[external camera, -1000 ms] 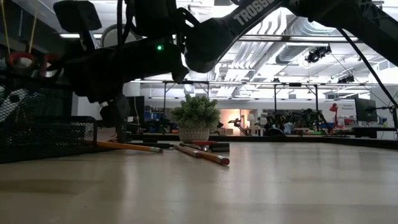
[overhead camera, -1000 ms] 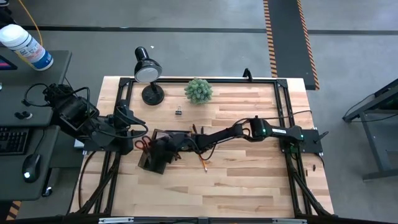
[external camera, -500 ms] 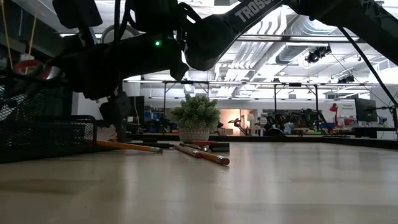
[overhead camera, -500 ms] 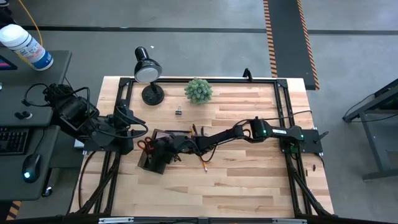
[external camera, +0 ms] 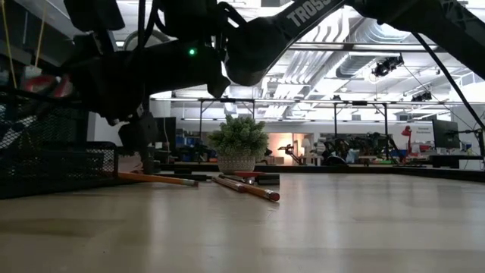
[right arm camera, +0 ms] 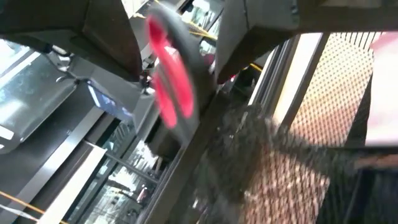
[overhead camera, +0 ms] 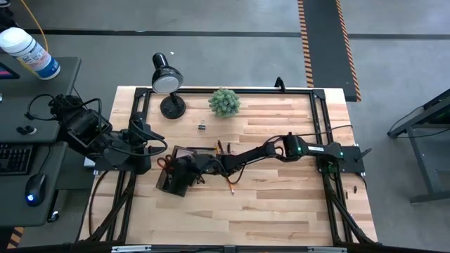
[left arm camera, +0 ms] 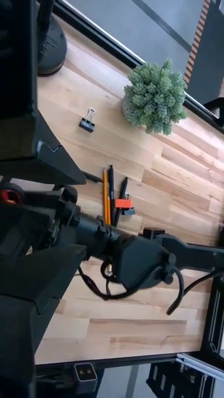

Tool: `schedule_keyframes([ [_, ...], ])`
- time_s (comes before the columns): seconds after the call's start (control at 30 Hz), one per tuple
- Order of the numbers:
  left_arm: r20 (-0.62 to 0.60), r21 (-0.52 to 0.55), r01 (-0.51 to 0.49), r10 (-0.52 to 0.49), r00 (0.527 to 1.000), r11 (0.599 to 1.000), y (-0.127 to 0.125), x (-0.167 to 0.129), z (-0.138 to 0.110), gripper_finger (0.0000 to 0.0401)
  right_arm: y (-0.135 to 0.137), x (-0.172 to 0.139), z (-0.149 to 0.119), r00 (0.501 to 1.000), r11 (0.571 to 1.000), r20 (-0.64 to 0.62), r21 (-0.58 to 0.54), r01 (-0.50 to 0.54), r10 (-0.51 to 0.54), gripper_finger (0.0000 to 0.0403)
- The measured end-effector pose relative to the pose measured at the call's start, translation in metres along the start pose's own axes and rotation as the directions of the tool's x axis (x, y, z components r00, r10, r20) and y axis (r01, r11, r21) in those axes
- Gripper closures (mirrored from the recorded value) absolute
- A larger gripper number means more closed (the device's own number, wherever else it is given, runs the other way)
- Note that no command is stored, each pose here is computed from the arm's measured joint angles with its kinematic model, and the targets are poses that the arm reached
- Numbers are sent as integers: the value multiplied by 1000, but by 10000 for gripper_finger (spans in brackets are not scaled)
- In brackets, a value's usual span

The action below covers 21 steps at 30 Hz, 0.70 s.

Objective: Pick and place office supplies into organizer
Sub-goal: Put the black scissors into the desk organizer

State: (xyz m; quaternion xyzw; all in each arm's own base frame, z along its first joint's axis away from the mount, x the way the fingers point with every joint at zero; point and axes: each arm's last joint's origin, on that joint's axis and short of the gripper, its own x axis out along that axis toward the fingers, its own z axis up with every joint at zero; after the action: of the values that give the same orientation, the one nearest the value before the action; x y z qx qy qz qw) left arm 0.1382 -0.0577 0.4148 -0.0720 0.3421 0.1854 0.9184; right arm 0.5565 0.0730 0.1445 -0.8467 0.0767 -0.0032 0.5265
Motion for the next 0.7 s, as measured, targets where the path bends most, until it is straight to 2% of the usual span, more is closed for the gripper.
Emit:
schedule_keyframes([
  [0.3,0,1,0,0,1000,1000,0,0,0,247,-3,-1,2,1000,1000,-27,4,3,-3,166],
  [0.57,0,1,0,0,1000,1000,0,0,0,247,-9,-1,-2,996,998,-65,21,63,-62,164],
  [0.7,0,3,0,0,1000,1000,0,0,0,247,-9,-1,-3,995,998,-77,22,58,-56,163],
])
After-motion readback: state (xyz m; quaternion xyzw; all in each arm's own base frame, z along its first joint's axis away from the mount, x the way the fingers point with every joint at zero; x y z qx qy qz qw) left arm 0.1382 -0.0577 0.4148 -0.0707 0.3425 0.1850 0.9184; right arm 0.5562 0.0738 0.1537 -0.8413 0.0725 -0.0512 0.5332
